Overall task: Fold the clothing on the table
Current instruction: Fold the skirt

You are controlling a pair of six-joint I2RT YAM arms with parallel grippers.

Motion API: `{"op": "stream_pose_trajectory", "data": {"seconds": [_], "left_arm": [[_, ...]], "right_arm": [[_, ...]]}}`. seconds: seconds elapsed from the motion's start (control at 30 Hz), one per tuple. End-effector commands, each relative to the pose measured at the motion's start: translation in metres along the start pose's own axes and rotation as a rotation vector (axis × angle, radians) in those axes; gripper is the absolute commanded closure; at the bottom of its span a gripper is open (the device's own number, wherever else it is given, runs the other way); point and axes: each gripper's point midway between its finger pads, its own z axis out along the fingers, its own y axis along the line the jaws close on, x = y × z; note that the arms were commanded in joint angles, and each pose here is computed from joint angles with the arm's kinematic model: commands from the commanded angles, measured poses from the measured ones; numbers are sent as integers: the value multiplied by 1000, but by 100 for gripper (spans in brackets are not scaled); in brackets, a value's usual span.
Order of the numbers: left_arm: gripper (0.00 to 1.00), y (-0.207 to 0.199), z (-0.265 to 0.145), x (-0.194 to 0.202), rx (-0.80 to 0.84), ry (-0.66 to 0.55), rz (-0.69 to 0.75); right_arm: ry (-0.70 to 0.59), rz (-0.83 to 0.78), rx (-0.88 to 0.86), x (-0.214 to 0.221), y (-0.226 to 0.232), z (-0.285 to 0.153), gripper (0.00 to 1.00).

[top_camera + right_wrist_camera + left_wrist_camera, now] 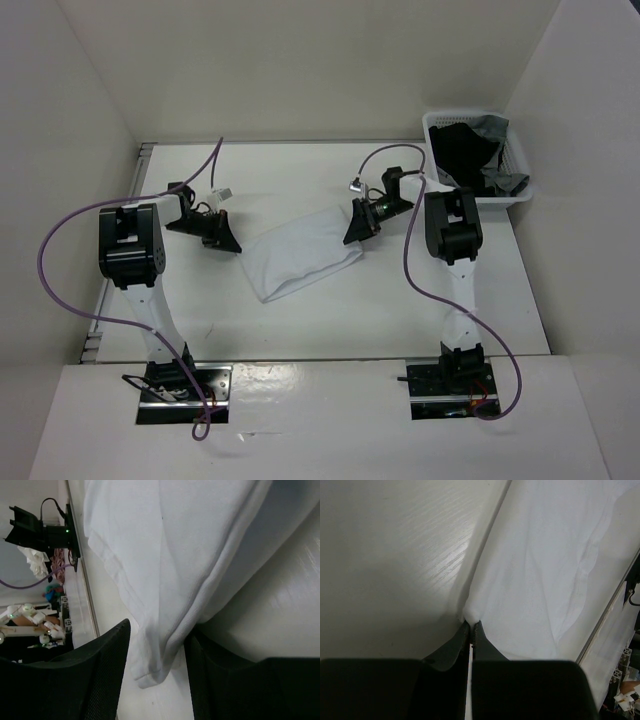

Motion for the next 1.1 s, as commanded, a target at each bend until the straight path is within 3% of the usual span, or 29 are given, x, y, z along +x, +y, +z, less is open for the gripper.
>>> {"op": "stream_pose_trajectory", "data": {"seconds": [0.0, 0.17, 0.3, 0.5, 0.73, 1.07], "left_arm": [[100, 2, 8, 19, 21, 50, -5], [100, 0, 8, 20, 31, 51, -3], [100, -1, 8, 20, 43, 53, -1], [100, -1, 9, 20, 53, 55, -10], [100, -5, 13, 7, 53, 51, 6], [100, -10, 31, -12, 83, 43, -24]], "right_arm": [[93, 10, 104, 26, -37, 12, 48], [92, 19, 104, 26, -37, 12, 60], [90, 23, 131, 25, -43, 8, 78], [77, 0, 169, 16, -42, 2, 91], [48, -57, 315, -13, -34, -23, 100], [50, -139, 552, -36, -18, -56, 100]]}}
